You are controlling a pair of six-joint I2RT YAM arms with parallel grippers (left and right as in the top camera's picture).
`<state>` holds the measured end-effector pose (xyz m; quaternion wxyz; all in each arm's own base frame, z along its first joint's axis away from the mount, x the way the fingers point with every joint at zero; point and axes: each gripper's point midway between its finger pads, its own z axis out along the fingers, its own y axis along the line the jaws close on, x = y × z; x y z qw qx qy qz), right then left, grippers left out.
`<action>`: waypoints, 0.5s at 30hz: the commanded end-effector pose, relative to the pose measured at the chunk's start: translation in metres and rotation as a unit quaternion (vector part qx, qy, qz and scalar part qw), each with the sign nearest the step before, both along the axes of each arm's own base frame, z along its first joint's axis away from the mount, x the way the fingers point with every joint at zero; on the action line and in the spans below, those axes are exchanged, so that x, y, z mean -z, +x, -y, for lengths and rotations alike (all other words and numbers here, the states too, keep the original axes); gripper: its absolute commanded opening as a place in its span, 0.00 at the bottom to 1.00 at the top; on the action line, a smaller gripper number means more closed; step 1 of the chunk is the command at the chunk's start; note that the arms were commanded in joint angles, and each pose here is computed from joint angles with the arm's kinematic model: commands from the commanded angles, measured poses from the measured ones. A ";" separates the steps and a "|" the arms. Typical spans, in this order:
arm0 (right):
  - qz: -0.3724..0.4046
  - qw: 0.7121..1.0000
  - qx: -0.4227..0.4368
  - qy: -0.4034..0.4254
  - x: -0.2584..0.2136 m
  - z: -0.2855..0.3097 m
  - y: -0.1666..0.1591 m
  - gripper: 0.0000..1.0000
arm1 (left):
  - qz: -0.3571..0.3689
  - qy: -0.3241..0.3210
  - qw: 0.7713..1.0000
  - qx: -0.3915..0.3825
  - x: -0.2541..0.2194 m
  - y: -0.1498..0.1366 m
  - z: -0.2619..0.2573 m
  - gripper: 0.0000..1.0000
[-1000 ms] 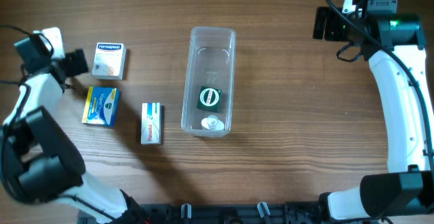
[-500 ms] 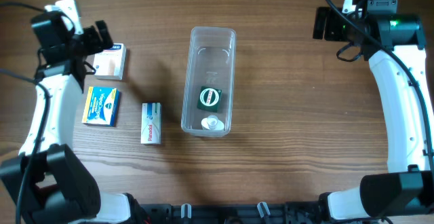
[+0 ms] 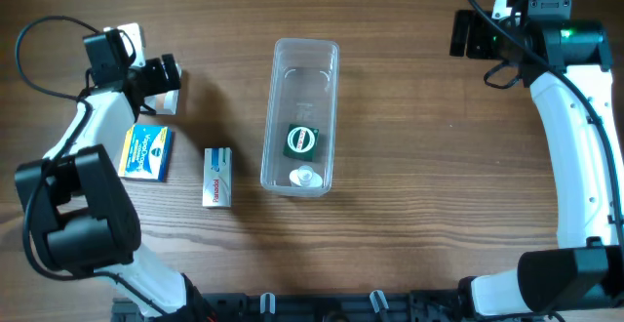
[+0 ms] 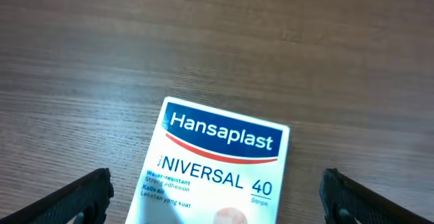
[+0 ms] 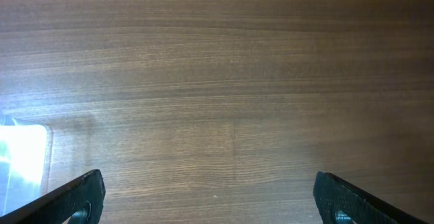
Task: Pack container
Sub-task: 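Grasp the white Hansaplast box with the left gripper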
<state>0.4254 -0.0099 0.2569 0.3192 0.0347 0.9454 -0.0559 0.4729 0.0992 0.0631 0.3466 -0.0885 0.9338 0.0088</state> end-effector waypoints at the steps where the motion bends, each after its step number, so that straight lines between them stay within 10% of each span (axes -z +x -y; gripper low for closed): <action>1: 0.013 1.000 0.009 0.003 -0.009 0.001 0.000 1.00 | -0.021 0.007 1.000 0.002 0.020 -0.001 -0.005 0.98; 15: 0.013 1.000 0.009 0.003 -0.009 0.001 0.000 1.00 | -0.048 0.013 0.999 -0.007 0.045 -0.005 -0.010 0.77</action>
